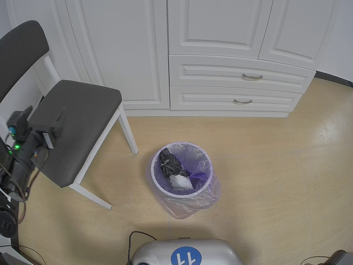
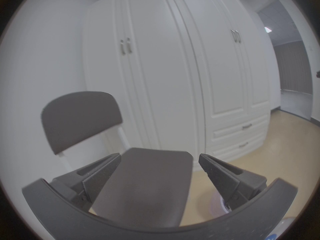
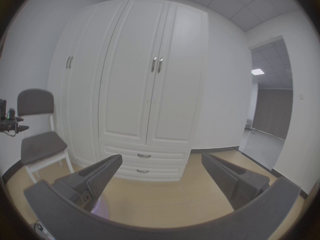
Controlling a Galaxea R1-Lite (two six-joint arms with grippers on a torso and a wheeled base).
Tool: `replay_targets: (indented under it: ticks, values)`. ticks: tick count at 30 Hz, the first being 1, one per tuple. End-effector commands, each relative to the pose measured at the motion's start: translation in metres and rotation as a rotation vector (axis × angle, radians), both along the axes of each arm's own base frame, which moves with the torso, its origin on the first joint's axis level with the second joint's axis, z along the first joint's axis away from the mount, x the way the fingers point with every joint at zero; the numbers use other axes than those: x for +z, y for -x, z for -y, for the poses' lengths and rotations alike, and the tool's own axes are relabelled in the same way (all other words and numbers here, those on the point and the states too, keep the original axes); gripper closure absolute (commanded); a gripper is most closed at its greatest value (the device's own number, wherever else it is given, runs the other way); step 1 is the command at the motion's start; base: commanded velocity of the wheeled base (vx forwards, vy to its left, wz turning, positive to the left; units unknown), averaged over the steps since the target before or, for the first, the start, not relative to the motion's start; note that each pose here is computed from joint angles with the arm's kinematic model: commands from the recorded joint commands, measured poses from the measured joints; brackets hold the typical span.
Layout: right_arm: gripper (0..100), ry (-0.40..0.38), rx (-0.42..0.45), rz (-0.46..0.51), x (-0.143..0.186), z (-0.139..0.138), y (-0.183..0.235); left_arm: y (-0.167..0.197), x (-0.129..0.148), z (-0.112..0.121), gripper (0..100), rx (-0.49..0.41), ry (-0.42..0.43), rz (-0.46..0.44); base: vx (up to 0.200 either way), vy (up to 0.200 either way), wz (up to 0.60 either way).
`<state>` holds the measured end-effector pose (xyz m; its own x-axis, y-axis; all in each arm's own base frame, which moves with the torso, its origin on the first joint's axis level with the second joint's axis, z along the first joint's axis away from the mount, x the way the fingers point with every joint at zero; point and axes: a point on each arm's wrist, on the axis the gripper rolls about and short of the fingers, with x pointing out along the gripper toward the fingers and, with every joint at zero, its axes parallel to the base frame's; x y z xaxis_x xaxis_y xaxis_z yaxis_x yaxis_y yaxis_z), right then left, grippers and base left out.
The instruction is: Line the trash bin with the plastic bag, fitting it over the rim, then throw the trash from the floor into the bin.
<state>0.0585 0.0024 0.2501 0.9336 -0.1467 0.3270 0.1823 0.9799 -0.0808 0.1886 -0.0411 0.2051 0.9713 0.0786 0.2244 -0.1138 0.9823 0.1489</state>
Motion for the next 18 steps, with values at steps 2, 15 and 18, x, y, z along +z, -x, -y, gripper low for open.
replay_targets:
  ticks: [2,15,18]
  values:
    - [0,-0.092,-0.031,0.305,0.013,0.007,0.078,0.092,0.054,-0.042,0,0.151,0.135,0.263,0.0,0.0,0.0]
    - [0,-0.125,0.031,0.478,-0.017,0.005,0.152,0.186,0.07,-0.047,0,0.129,0.125,0.321,0.0,0.0,0.0]
    - [0,-0.142,0.057,0.467,-0.034,0.007,0.161,0.21,0.06,-0.046,0,0.165,0.124,0.331,0.0,0.0,0.0]
